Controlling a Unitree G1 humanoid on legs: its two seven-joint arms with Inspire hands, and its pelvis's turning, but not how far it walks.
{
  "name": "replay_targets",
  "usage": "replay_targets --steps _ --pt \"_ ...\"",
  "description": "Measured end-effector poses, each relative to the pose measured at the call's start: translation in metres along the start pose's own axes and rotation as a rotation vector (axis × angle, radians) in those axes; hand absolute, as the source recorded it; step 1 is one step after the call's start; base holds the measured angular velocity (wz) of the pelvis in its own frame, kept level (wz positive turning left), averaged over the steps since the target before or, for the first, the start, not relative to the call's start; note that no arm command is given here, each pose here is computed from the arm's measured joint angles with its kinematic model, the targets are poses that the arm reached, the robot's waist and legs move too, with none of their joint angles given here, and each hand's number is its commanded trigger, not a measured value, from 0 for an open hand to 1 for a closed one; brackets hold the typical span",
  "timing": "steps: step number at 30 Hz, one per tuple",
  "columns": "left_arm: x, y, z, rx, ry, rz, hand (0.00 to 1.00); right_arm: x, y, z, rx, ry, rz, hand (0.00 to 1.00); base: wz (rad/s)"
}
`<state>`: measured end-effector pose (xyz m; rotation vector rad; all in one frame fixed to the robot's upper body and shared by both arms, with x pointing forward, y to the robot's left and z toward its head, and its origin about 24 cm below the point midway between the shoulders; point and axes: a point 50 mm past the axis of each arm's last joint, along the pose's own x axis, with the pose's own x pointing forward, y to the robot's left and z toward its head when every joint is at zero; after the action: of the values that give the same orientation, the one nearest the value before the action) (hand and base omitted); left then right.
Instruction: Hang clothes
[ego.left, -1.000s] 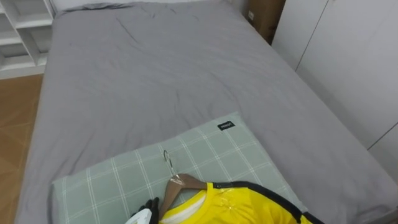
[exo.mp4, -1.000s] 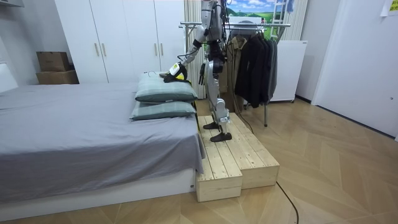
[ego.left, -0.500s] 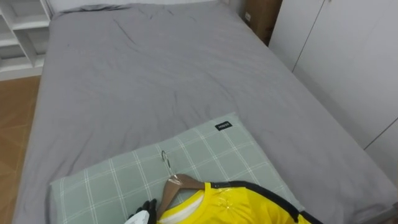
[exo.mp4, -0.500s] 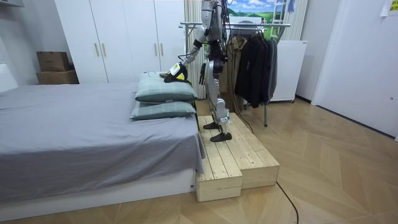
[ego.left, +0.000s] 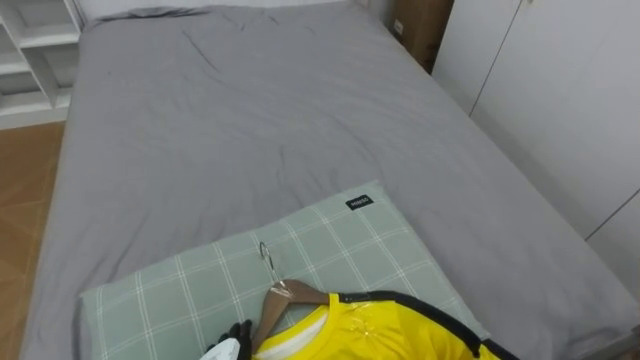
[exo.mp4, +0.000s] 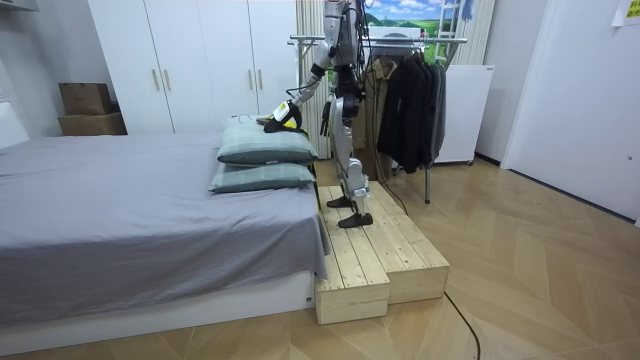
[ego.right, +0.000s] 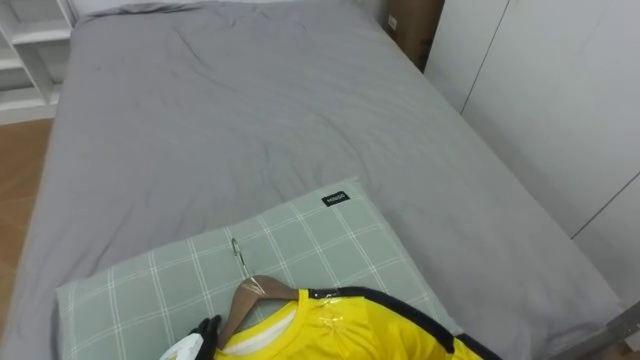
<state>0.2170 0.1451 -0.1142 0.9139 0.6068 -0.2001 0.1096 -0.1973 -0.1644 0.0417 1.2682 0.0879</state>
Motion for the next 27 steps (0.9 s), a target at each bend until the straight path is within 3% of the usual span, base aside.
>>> replay_targets --steps 9,11,12,13,14,15,17,22,27 --pt "0.000 -0.001 -0.002 -0.027 0.002 -0.001 0.00 0.000 0.000 0.000 0.000 0.000 -0.002 0.00 0.00" --pt "0.000 0.000 -0.003 -0.039 0.005 0.003 0.04 0.000 0.000 0.000 0.000 0.000 -0.001 0.00 0.00" --pt "0.000 0.000 -0.003 -0.039 0.005 0.003 0.18 0.000 0.000 0.000 0.000 0.000 -0.002 0.00 0.00" --pt "0.000 0.000 -0.003 -0.039 0.006 0.002 0.40 0.000 0.000 0.000 0.000 0.000 -0.002 0.00 0.00" --pt "0.000 0.000 -0.003 -0.039 0.007 0.003 0.47 0.000 0.000 0.000 0.000 0.000 -0.002 0.00 0.00" --pt "0.000 0.000 -0.003 -0.039 0.007 0.004 0.77 0.000 0.000 0.000 0.000 0.000 -0.002 0.00 0.00" --pt "0.000 0.003 -0.003 -0.041 0.008 0.027 1.00 0.000 0.000 0.000 0.000 0.000 -0.003 0.00 0.00" --pt "0.007 0.019 -0.001 -0.060 0.014 0.092 1.00 0.000 0.000 0.000 0.000 0.002 -0.007 0.00 0.00" --pt "0.006 0.019 -0.004 -0.056 0.027 0.116 1.00 0.000 0.000 -0.001 0.001 0.004 -0.010 0.00 0.00"
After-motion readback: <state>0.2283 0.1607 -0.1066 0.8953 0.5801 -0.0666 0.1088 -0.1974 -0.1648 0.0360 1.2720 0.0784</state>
